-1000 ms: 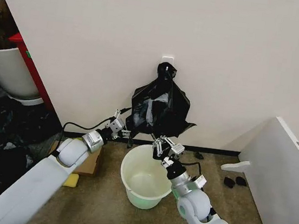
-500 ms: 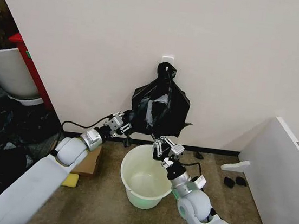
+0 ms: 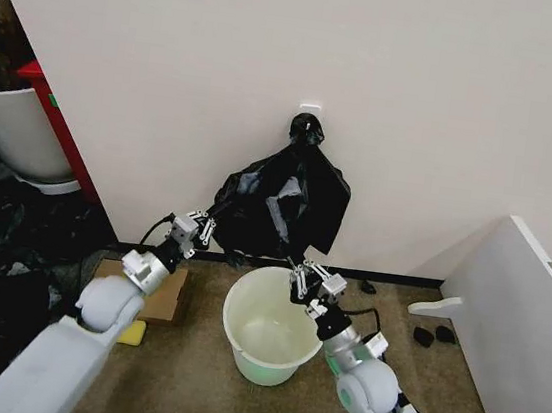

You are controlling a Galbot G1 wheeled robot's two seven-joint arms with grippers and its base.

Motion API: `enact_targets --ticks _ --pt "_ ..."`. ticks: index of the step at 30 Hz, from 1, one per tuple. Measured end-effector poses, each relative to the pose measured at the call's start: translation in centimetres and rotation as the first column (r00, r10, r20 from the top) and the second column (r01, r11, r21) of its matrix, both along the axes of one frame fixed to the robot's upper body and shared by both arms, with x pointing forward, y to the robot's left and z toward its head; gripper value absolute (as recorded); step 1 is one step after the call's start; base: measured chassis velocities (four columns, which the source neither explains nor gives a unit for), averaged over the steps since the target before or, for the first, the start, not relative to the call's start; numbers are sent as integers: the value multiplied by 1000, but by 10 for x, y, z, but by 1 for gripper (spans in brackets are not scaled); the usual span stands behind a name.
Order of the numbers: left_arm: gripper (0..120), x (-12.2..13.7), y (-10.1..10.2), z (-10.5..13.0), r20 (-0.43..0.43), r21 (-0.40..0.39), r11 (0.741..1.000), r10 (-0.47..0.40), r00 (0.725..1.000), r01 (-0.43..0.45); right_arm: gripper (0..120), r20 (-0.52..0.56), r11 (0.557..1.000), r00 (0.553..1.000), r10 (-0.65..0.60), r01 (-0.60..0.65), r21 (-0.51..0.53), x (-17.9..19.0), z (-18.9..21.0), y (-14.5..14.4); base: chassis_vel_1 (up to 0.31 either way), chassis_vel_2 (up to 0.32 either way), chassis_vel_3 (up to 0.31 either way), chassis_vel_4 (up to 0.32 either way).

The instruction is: Place the garbage bag over the trash bin.

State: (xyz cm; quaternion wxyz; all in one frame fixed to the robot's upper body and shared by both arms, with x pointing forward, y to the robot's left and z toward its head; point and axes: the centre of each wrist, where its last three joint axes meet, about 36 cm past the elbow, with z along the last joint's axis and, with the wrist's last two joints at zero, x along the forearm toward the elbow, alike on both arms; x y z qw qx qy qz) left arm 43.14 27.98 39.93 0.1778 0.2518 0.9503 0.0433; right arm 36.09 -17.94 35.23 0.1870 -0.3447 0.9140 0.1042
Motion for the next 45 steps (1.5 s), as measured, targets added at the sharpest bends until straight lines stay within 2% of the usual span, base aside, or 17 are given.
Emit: enact_targets --ticks 1,2,3,8,12,16,19,20,23,24,28,34,38,45 --pt "0 -9 -6 -3 -15 -40 999 4 1000 -4 0 -21 1000 1000 3 -3 8 -13 -1 -1 0 0 0 0" --pt "0 -9 -6 -3 -15 -40 999 4 1000 -4 0 -21 1000 1000 3 -3 8 -13 -1 -1 0 0 0 0" --pt "0 -17 -11 -7 -30 -66 998 4 1000 -6 0 -48 1000 999 1 0 24 -29 -1 -1 0 0 0 0" --pt "0 -38 -20 -17 -56 -105 994 8 998 -14 0 -161 994 986 -40 56 94 -81 4 4 0 0 0 0" --pt "0 -45 -28 -10 -40 -149 989 1 999 -7 0 -177 988 982 -64 87 130 -105 10 3 0 0 0 0" --pt "0 -46 -36 0 -44 -204 979 -18 999 9 0 -156 986 985 -68 91 142 -108 17 3 0 0 0 0" --pt "0 -51 -49 14 -85 -307 950 -75 994 46 0 -131 979 987 -94 115 166 -106 36 5 0 0 0 0" --pt "0 -51 -49 14 -85 -307 950 -75 994 46 0 -131 979 987 -94 115 166 -106 36 5 0 0 0 0" --pt "0 -54 -60 15 -125 -383 922 -116 985 60 0 -110 974 986 -126 143 174 -98 50 4 0 0 0 0" --pt "0 -54 -60 15 -125 -383 922 -116 985 60 0 -110 974 986 -126 143 174 -98 50 4 0 0 0 0" --pt "0 -62 -74 -6 -188 -432 901 -122 975 29 0 -101 971 984 -149 165 173 -85 53 2 0 0 0 0" --pt "0 -77 -83 -30 -256 -455 890 -108 961 -21 0 -130 978 982 -135 154 141 -78 35 6 0 0 0 0" --pt "0 -86 -91 -53 -322 -465 883 -105 941 -60 0 -151 978 977 -151 170 118 -76 28 4 0 0 0 0" --pt "0 -96 -108 -72 -382 -493 866 -131 915 -82 0 -178 976 969 -173 193 104 -76 27 4 0 0 0 0"
